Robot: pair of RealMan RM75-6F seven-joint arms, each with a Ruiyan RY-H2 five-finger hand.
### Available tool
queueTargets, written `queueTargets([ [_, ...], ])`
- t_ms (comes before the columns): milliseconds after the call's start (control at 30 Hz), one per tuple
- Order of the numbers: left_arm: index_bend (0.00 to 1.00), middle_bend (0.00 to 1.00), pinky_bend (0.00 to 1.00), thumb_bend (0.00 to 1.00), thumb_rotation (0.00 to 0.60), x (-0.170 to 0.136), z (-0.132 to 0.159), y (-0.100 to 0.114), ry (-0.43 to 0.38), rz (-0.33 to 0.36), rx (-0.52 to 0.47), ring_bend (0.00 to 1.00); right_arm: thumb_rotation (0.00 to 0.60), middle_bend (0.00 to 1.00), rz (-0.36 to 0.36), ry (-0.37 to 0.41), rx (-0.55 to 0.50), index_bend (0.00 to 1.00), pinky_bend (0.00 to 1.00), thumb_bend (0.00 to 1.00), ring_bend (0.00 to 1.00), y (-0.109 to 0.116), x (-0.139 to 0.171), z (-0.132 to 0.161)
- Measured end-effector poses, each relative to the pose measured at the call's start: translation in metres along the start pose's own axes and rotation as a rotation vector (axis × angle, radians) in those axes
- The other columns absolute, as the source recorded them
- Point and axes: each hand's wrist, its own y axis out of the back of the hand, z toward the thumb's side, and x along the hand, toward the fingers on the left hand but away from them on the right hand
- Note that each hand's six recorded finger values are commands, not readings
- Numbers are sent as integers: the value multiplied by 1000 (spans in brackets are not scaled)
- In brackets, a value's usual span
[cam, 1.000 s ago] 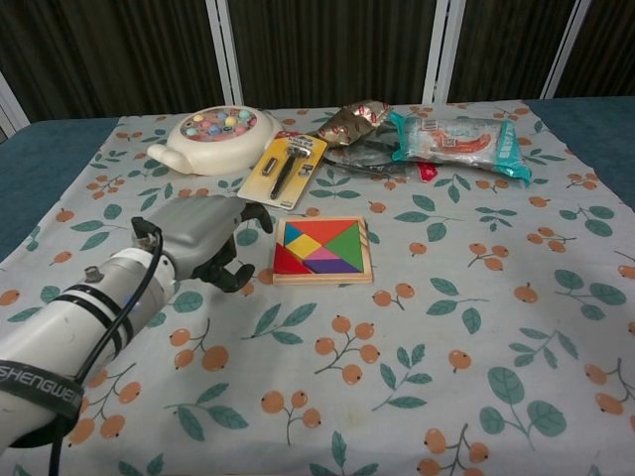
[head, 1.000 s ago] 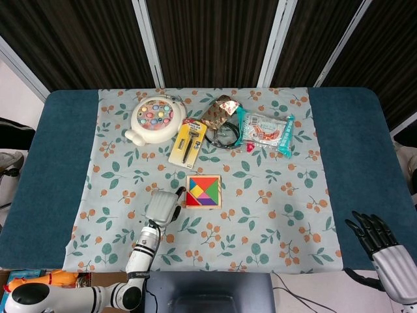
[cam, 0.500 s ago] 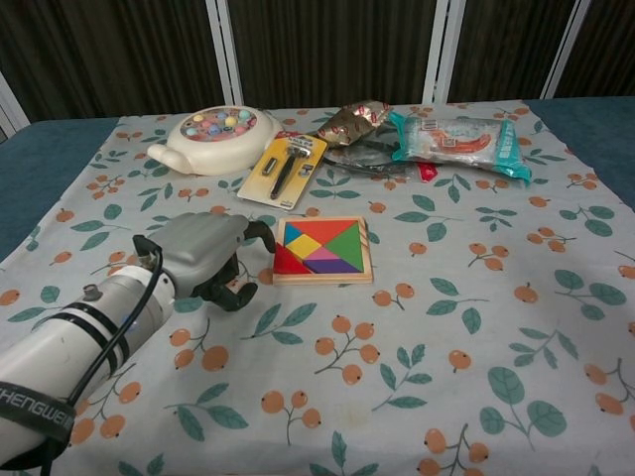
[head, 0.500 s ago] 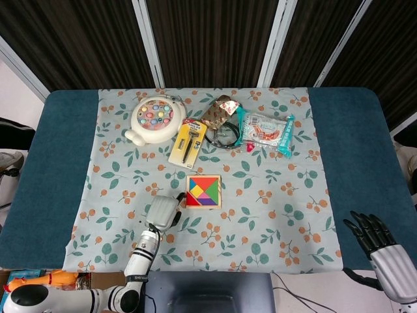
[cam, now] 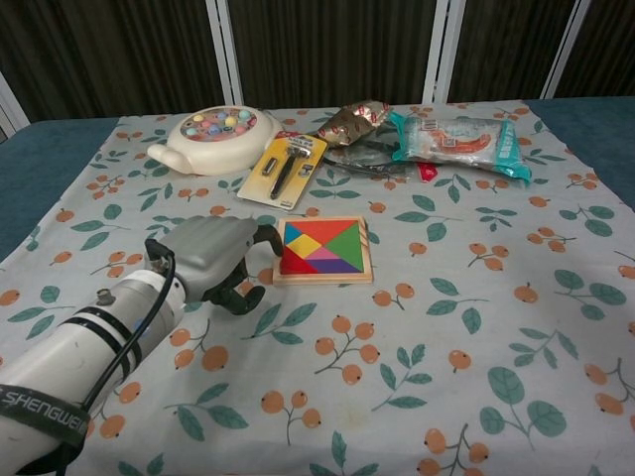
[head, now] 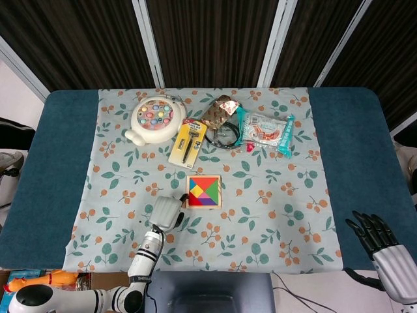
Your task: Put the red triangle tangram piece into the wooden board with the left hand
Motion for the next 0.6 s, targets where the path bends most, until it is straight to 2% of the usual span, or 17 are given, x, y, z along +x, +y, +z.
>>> queueTargets([
  [600,313,1000,1000,415,600,-1,0,-4,-4,-12,1,1000,600,0,0,-3,-1,0,0,57,0,0,0,0],
])
